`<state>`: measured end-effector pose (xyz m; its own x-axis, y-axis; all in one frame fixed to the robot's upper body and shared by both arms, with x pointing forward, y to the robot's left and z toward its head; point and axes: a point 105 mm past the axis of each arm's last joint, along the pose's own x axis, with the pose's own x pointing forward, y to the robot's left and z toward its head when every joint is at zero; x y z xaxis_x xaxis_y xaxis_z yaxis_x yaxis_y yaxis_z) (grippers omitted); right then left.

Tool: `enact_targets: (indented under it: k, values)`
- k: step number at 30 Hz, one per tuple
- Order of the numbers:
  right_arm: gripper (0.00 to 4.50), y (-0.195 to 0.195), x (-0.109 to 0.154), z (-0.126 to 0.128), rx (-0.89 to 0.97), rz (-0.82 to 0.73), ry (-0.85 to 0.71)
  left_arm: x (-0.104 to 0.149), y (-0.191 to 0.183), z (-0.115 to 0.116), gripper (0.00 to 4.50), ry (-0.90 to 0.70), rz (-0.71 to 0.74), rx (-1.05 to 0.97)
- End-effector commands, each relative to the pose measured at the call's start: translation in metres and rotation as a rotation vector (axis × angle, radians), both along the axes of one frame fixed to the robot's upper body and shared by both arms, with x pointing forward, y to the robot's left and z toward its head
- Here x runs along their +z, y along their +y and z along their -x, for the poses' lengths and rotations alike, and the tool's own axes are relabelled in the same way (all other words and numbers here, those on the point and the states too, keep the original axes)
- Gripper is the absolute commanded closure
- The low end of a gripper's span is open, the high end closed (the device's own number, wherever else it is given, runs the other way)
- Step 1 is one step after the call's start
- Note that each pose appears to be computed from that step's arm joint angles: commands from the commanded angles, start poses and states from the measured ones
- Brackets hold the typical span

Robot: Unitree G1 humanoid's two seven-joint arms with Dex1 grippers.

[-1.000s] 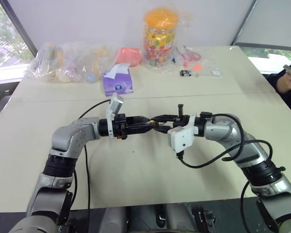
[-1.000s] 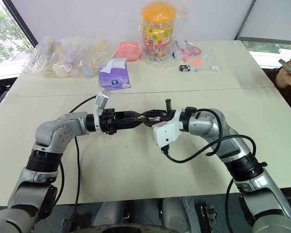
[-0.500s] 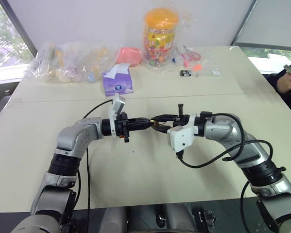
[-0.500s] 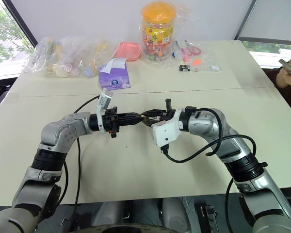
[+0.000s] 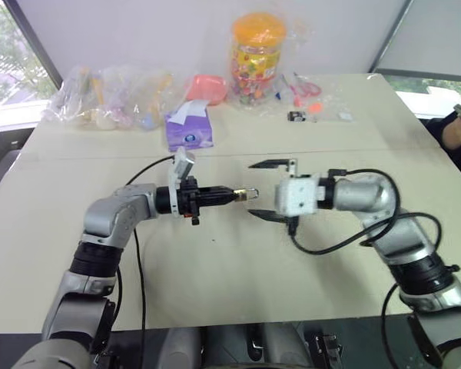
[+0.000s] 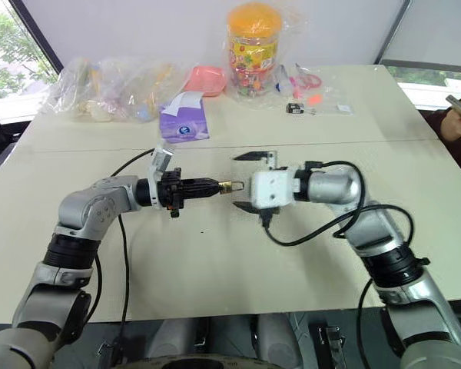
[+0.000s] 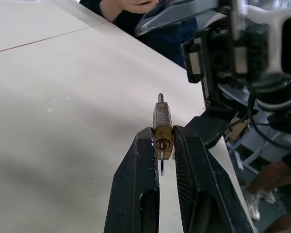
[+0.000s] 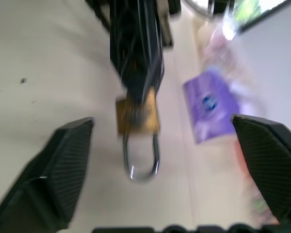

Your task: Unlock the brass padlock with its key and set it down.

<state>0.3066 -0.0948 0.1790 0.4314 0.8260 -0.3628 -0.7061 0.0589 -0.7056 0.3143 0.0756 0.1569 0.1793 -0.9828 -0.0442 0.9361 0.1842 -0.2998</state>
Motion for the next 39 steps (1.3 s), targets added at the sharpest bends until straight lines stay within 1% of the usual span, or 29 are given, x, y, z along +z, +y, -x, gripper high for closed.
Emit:
enact_targets:
  k: [1, 2, 3, 4, 6, 7, 9, 10, 13, 14, 17, 27, 30, 32, 35, 39]
  values:
    - [0.04, -0.020, 0.018, 0.006, -0.067, -0.177, 0.257, 0.014, 0.003, -0.002, 4.50, -0.080, -0.011, -0.015]
    - [0.04, -0.021, 0.026, 0.005, -0.094, -0.289, 0.357, 0.014, 0.004, -0.002, 4.50, -0.089, -0.020, -0.014]
    - [0.04, -0.021, 0.030, 0.006, -0.110, -0.359, 0.435, 0.014, 0.004, -0.002, 4.50, -0.095, -0.026, -0.014]
    - [0.26, -0.019, 0.032, 0.008, -0.114, -0.426, 0.519, 0.014, 0.005, -0.002, 4.50, -0.098, -0.026, -0.016]
    - [0.90, -0.015, 0.033, 0.015, -0.104, -0.476, 0.630, 0.014, 0.004, -0.001, 4.50, -0.100, -0.025, -0.020]
    - [1.44, -0.013, 0.033, 0.018, -0.098, -0.484, 0.671, 0.015, 0.004, -0.001, 4.50, -0.102, -0.026, -0.022]
    - [2.33, -0.009, 0.035, 0.021, -0.092, -0.508, 0.710, 0.015, 0.003, -0.001, 4.50, -0.109, -0.031, -0.027]
    - [2.95, -0.006, 0.037, 0.021, -0.090, -0.527, 0.727, 0.015, 0.003, -0.002, 4.50, -0.113, -0.031, -0.028]
    - [4.37, 0.001, 0.041, 0.023, -0.081, -0.549, 0.760, 0.017, 0.003, -0.003, 4.50, -0.119, -0.030, -0.027]
    - [4.45, 0.003, 0.041, 0.024, -0.078, -0.546, 0.766, 0.017, 0.003, -0.003, 4.50, -0.121, -0.030, -0.028]
    - [4.45, 0.008, 0.035, 0.023, -0.097, -0.530, 0.769, 0.018, 0.002, -0.002, 4.50, -0.125, -0.030, -0.034]
    - [4.45, 0.005, 0.011, 0.002, -0.200, -0.474, 0.723, 0.025, 0.001, 0.002, 4.50, -0.136, -0.019, -0.055]
    - [4.45, -0.001, -0.003, -0.009, -0.260, -0.462, 0.720, 0.028, 0.000, 0.005, 4.50, -0.138, -0.009, -0.067]
    - [4.45, -0.006, -0.015, -0.014, -0.293, -0.428, 0.709, 0.029, 0.001, 0.006, 4.50, -0.139, -0.004, -0.070]
    - [4.45, -0.013, -0.030, -0.015, -0.320, -0.387, 0.707, 0.033, 0.001, 0.005, 4.50, -0.143, 0.001, -0.067]
    - [4.45, -0.015, -0.030, -0.009, -0.299, -0.377, 0.709, 0.034, 0.001, 0.004, 4.50, -0.149, -0.002, -0.058]
